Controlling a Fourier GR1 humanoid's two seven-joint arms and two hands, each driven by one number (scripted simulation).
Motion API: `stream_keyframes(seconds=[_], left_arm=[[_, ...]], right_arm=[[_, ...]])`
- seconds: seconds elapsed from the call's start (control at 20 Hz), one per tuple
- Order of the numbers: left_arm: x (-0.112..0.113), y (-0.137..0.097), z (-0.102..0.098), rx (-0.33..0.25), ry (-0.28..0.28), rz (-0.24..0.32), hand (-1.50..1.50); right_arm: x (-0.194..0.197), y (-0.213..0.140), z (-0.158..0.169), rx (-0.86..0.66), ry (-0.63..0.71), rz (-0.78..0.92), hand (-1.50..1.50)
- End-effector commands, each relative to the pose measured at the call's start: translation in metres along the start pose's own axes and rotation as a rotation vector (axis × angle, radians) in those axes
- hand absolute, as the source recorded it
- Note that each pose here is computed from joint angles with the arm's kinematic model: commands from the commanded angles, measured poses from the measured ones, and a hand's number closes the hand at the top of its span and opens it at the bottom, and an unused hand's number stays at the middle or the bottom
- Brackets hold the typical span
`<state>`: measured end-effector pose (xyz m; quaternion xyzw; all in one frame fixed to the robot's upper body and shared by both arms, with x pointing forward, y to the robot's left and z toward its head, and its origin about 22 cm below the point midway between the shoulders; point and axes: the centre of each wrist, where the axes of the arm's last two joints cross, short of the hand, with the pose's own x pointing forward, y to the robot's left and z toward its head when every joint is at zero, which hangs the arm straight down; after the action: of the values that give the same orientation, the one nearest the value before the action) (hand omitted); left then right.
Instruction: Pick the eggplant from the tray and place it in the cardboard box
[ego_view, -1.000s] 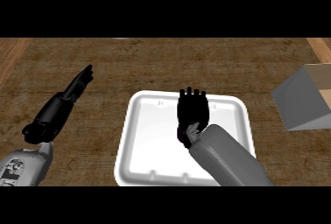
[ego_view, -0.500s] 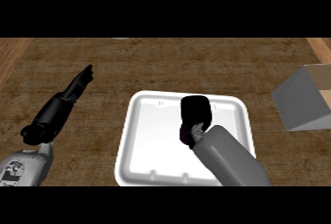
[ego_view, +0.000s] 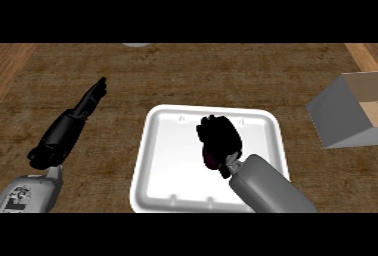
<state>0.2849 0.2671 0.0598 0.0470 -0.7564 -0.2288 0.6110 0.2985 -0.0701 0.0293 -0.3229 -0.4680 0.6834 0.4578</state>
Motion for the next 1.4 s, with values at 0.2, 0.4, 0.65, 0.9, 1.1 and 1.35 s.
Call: stream_keyframes(seconds=[0.2,0.4,0.65,0.9,1.1,1.35], left_arm=[[-0.003,0.006,0.004,0.027,0.022,0.002,0.0],[-0.01,0.011,0.015,0.052,0.046,-0.005,0.0],[-0.009,0.011,0.017,0.077,0.057,0.015,0.0],[-0.01,0.031,0.025,0.103,0.052,-0.003,0.0],[-0.01,0.021,0.034,0.073,0.046,-0.001,0.0],[-0.003,0.013,0.025,0.057,0.035,-0.001,0.0]], right_arm=[[0.026,0.039,0.074,0.045,-0.798,0.023,1.5],[-0.008,0.028,0.115,-0.104,-0.988,0.01,1.5],[-0.059,-0.009,0.162,-0.301,-1.098,0.097,1.5],[-0.108,-0.032,0.196,-0.433,-1.024,-0.057,1.5],[-0.157,-0.041,0.2,-0.522,-0.795,-0.258,1.5],[-0.225,-0.076,0.218,-0.619,-0.628,-0.386,1.5]])
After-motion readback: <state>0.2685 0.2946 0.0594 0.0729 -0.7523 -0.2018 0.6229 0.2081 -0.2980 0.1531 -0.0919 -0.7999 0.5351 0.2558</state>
